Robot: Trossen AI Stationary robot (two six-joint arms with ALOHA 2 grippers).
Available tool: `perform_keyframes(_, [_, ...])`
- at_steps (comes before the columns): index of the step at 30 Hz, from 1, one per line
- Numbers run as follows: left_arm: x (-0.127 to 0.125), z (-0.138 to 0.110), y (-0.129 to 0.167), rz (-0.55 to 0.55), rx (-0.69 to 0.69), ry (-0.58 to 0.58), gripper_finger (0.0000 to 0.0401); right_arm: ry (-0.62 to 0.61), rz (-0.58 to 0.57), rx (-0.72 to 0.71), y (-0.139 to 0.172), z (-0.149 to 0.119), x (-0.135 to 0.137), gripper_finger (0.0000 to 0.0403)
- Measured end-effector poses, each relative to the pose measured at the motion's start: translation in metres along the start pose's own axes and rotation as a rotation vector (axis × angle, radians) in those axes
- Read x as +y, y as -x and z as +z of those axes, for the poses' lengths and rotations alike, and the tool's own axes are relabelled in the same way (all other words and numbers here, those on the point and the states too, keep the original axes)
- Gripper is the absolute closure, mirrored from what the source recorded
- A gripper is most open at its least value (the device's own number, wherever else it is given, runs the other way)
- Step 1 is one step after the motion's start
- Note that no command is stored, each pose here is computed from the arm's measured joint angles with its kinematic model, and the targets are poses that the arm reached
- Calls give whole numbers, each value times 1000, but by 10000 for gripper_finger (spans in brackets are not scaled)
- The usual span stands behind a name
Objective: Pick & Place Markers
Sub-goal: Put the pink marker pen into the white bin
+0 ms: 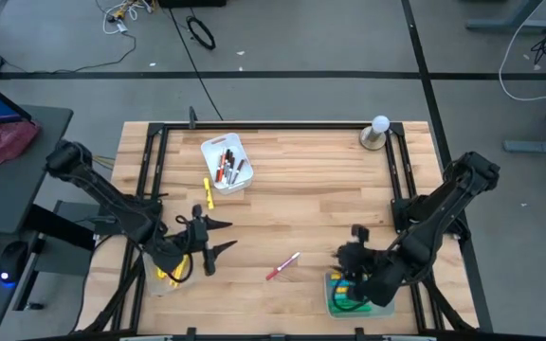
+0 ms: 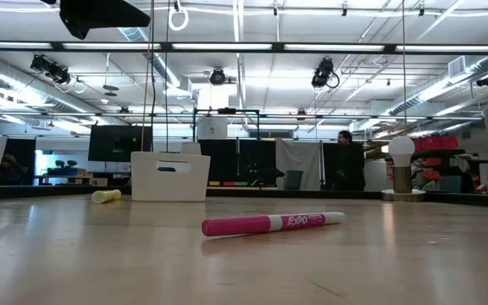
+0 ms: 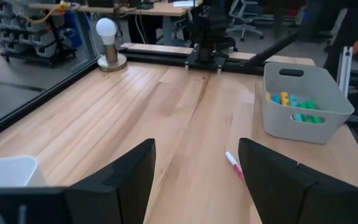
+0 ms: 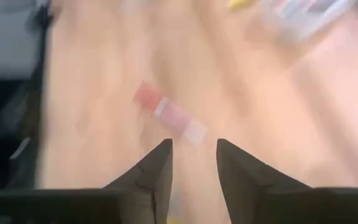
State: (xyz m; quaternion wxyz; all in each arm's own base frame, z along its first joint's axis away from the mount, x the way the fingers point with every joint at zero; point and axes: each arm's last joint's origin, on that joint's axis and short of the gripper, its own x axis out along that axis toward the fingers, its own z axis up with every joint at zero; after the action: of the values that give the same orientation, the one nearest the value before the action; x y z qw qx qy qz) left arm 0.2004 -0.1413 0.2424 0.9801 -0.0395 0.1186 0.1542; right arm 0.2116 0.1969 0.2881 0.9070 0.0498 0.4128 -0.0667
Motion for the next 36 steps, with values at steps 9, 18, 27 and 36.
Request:
perform_keyframes(9, [-18,-29,-45,32,-1,5,165,-67,-187,-474,-45,-6,-5,295])
perform_keyframes(18, [-16,-51,-90,-366,188,-65,165,-100,-90,-669,-63,-18,-9,296])
perform_keyframes(27, [-17,-75,-102,-479,275,-190,125,-156,-60,-699,-65,-22,-12,296])
perform_keyframes(36, [-14,-84,-116,-437,256,-185,95,-222,-34,-707,-65,-22,-12,295])
